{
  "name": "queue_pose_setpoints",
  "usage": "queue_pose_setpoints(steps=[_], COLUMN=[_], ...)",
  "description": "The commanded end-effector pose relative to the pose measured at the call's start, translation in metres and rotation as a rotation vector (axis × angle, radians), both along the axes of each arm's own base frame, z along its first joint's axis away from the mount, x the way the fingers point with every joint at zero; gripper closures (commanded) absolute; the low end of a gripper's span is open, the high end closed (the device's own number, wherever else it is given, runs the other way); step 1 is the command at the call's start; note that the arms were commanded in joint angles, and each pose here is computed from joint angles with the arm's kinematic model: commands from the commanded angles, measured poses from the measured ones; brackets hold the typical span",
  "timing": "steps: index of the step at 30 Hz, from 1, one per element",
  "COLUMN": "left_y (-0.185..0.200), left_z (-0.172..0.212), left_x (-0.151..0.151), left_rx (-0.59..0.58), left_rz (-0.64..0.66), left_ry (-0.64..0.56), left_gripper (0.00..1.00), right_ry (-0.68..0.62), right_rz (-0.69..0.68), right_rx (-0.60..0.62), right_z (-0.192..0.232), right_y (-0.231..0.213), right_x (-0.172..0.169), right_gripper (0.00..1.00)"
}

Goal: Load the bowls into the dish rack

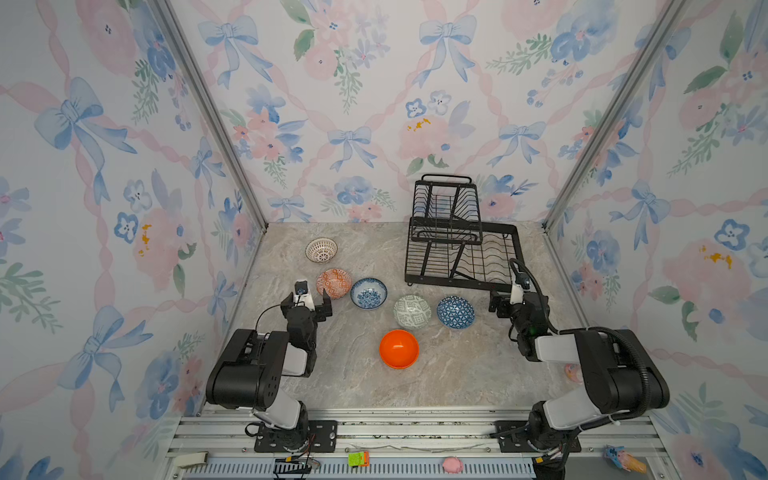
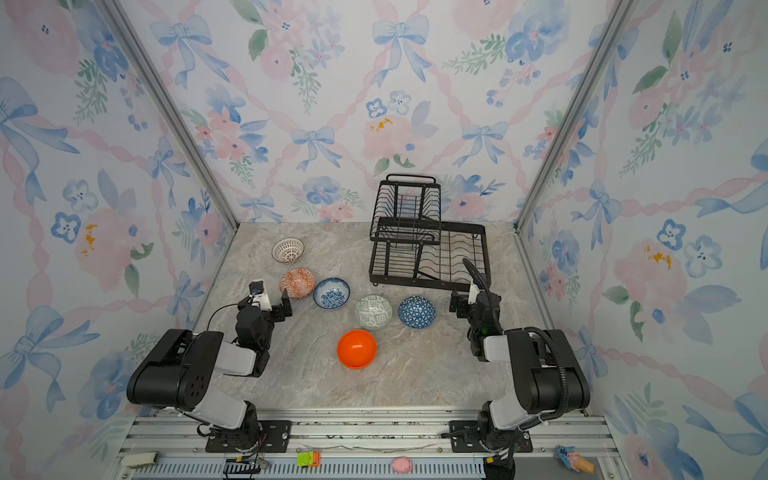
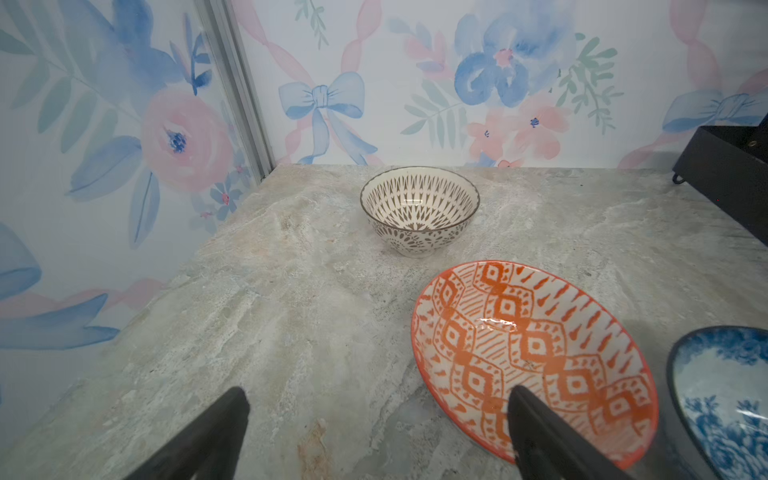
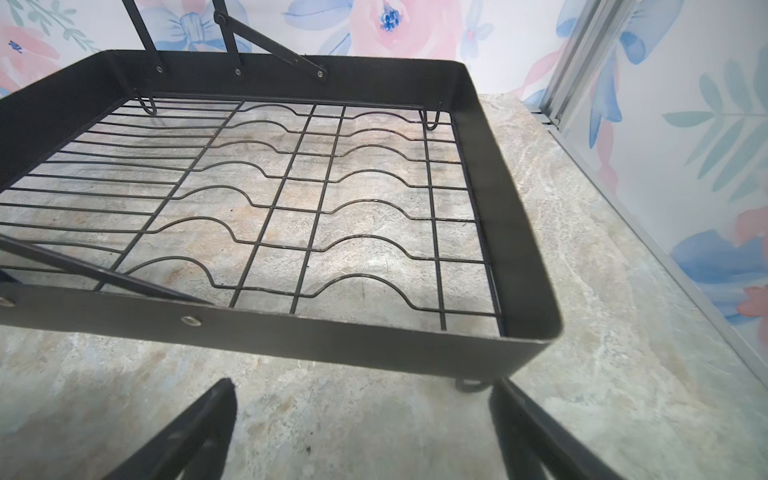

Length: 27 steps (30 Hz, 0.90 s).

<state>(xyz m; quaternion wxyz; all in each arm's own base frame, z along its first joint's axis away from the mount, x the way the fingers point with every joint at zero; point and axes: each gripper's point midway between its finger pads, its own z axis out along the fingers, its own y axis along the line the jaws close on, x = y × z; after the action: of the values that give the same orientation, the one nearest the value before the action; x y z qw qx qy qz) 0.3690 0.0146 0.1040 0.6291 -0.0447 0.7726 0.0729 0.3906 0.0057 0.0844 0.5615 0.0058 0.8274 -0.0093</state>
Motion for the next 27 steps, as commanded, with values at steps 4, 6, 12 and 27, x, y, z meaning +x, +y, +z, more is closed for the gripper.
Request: queue_pose_setpoints(steps=[4,6,12,27], left_y=[0.0022,0.0022,0.002,0.002], left_z=[0.0061,0.0056,0.0065,0.0059], left_x=[0.0042,0.004,0.0042,0.0036], left_rx=[0.016,0.015,0.015,0.014], left_rz=[0.007,0.004,0.002,0.003], left_ry=[-0.025,-0.023,-0.025,-0.024], left_gripper=[0.02,0.02,0.02,0.02], right_ry=[-0.044,-0.045,-0.046,-0.044], right_rz=[-0.004,-0.004,0.006,-0.005], right_rx=[-0.016,-0.016,0.006,-0.015], right_z=[0.0123,0.0127,0.0131,0.0129], right_y=[-0.0009,-0.0009,-0.0022,-0.0015], right_x=[0.0089,0.0092,0.0098,0.0097], right_gripper=[0.03,0.03,0.03,0.03])
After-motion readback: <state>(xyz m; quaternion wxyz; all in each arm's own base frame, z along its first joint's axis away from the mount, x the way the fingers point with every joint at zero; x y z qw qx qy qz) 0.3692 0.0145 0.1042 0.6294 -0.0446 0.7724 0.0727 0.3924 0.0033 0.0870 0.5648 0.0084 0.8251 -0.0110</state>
